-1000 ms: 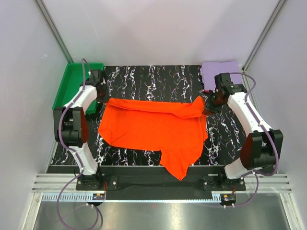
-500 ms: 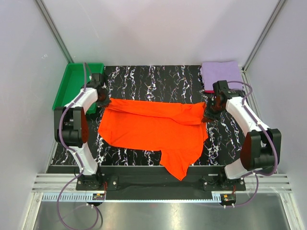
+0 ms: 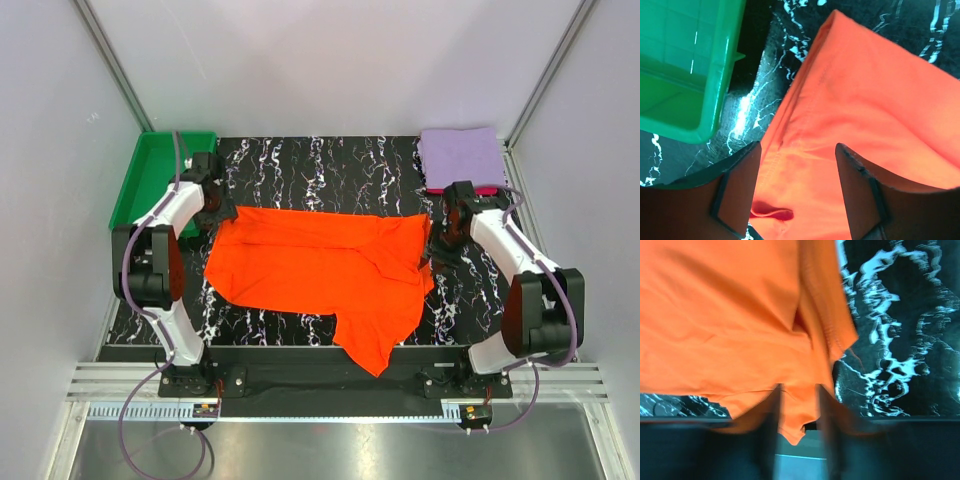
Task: Fold and stack the t-shirts
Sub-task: Fold the tshirt
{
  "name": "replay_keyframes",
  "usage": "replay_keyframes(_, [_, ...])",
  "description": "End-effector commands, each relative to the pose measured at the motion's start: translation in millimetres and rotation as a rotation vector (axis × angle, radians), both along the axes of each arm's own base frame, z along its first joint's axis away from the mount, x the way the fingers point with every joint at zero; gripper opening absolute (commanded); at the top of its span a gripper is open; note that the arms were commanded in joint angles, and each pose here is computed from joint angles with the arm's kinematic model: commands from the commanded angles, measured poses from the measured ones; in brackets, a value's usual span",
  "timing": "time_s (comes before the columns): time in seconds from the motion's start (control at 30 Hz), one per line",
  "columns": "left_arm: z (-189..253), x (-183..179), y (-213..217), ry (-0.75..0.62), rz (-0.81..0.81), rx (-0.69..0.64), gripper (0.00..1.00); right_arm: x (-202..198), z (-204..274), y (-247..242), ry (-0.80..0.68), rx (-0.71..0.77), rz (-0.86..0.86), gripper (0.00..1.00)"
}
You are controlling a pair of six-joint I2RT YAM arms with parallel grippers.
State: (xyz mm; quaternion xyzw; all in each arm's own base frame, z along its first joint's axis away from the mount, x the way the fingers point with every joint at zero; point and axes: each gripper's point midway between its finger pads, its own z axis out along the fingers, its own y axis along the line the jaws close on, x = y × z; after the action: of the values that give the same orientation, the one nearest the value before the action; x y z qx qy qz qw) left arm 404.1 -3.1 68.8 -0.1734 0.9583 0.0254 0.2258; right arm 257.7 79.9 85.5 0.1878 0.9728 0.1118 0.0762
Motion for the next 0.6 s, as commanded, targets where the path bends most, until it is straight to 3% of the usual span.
replay_keyframes(0.0, [48,20,-9,-0.146,-0.009,-0.027,0.64,44,22,-15,-0.124,-0.048,-0.025,0.48])
replay_keyframes(0.07, [48,35,-16,-0.186,-0.043,-0.054,0.61,67,15,-25,-0.113,-0.069,-0.021,0.51])
replay_keyframes(0.23, [40,62,-42,-0.178,-0.115,-0.171,0.31,134,22,-50,-0.165,-0.029,-0.081,0.52])
replay_keyframes(0.43, [23,80,-53,-0.150,-0.125,-0.224,0.25,173,17,-48,-0.187,0.048,-0.089,0.48])
replay_keyframes(0.57, [9,82,-48,-0.095,-0.106,-0.197,0.23,182,16,-33,-0.203,0.138,-0.077,0.51])
